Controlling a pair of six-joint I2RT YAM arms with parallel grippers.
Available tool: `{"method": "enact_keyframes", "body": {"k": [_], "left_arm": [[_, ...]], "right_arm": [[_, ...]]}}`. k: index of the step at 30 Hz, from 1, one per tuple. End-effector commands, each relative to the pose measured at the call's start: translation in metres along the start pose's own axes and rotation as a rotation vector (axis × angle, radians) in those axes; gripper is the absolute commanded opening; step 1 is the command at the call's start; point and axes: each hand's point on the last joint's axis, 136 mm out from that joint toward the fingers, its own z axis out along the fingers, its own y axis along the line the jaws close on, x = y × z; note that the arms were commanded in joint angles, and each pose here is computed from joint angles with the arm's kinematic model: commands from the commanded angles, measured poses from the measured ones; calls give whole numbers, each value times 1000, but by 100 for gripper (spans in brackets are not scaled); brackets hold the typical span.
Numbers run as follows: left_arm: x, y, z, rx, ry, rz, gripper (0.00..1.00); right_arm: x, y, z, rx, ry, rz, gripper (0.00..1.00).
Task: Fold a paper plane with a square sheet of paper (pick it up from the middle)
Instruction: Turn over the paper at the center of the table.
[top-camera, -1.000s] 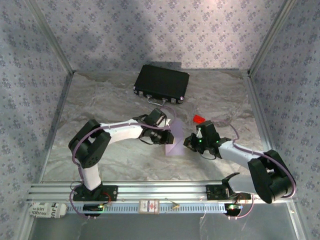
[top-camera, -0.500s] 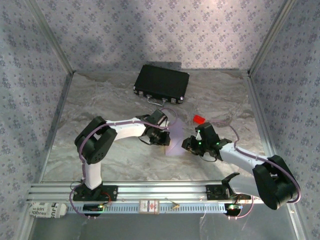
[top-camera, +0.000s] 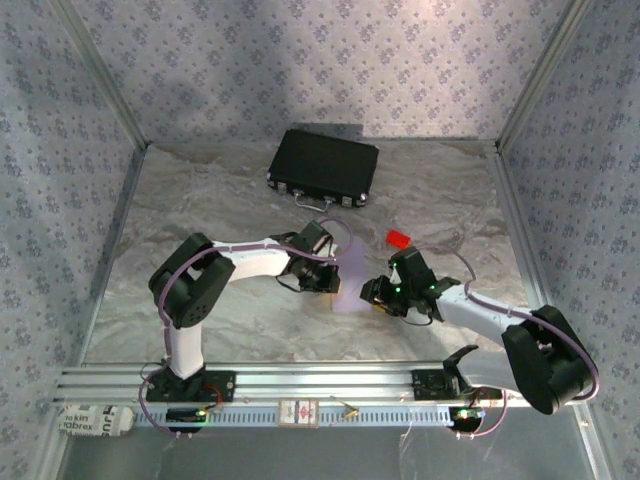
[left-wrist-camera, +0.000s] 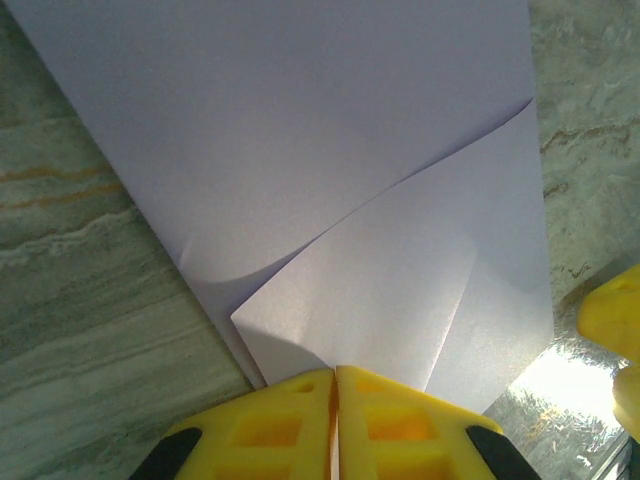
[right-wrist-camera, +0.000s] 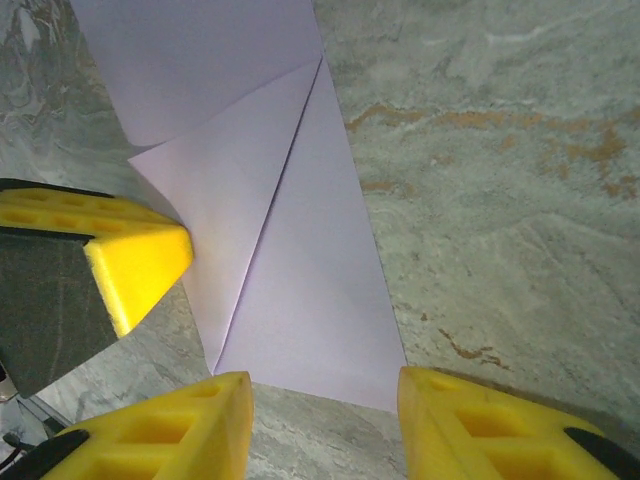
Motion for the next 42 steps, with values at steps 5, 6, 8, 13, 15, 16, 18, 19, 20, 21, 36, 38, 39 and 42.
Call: {"method": "enact_keyframes", "body": {"k": [5, 6, 8, 13, 15, 16, 18, 19, 20, 21, 36, 38, 39, 42], "left_arm": [[25, 23, 8, -73, 75, -39, 9], [24, 23, 8, -73, 73, -38, 9], [25, 24, 9, -75, 76, -38, 10], [24, 23, 9, -70, 74, -38, 9], [25, 23, 9, -70, 75, -37, 9], [25, 23, 9, -70, 76, -37, 9], [25, 23, 9, -70, 76, -37, 9], [24, 23, 9, -69, 74, -37, 9], [24, 23, 8, -68, 73, -37, 9], [24, 23, 8, -69, 74, -37, 9], [24, 21, 8, -65, 71, -33, 9], [24, 22, 8, -65, 72, -35, 9], [24, 21, 8, -64, 71, -35, 9], [23, 21, 8, -61, 70, -34, 9]], "right_arm": [[-4, 10, 2, -5, 1, -11, 44], [-4, 10, 3, -6, 5, -11, 44], [-4, 12, 5, -15, 9, -13, 44], [-6, 13, 9, -18, 13, -11, 44], [-7, 15, 11, -23, 11, -10, 43], [-8, 16, 12, -26, 11, -8, 44], [-10, 19, 14, -33, 7, -11, 44], [-11, 20, 15, -37, 7, -14, 44], [-12, 21, 16, -37, 5, -12, 43], [-14, 22, 17, -40, 4, -13, 44], [-50, 34, 17, -105, -66, -9, 46], [-54, 34, 16, -120, -72, -5, 46], [-55, 35, 16, -127, -71, -2, 46], [-59, 32, 18, -132, -74, 14, 46]]}}
